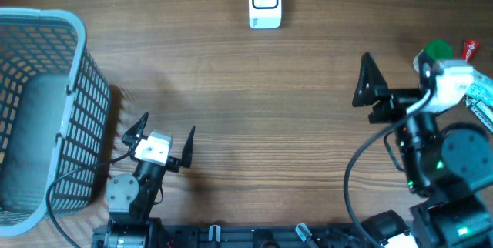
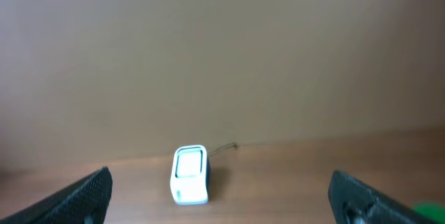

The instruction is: Scan the item barcode

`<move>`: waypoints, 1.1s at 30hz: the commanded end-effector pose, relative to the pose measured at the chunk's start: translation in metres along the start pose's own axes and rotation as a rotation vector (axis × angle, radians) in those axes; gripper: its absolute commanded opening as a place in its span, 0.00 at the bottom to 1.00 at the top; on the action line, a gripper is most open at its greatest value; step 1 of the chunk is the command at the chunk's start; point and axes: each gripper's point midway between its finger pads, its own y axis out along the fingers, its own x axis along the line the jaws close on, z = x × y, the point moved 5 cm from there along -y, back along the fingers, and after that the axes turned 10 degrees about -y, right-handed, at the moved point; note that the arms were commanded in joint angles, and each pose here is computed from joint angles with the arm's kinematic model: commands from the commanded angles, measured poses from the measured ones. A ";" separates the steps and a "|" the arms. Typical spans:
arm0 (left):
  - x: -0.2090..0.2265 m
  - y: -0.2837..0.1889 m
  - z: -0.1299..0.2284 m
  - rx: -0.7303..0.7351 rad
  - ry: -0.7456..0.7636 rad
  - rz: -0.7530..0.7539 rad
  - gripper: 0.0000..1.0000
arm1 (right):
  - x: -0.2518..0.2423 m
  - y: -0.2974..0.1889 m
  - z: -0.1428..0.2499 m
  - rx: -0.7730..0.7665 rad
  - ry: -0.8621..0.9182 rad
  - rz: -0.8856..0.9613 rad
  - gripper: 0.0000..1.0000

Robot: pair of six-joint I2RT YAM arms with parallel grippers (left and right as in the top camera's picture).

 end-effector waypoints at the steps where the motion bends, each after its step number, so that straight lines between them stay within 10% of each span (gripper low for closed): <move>1: -0.002 0.000 0.001 0.000 -0.005 0.016 1.00 | -0.013 -0.008 0.045 -0.080 0.167 0.030 1.00; 7: -0.002 0.000 0.001 0.000 -0.005 0.016 1.00 | -0.046 -0.022 0.121 -0.230 0.488 0.183 1.00; 19: -0.002 0.000 0.001 0.000 -0.005 0.016 1.00 | -0.090 -0.033 0.182 -0.235 0.450 0.371 1.00; 33: -0.002 0.000 0.001 0.000 -0.005 0.016 1.00 | -0.066 -0.023 0.201 -0.033 -0.094 0.207 1.00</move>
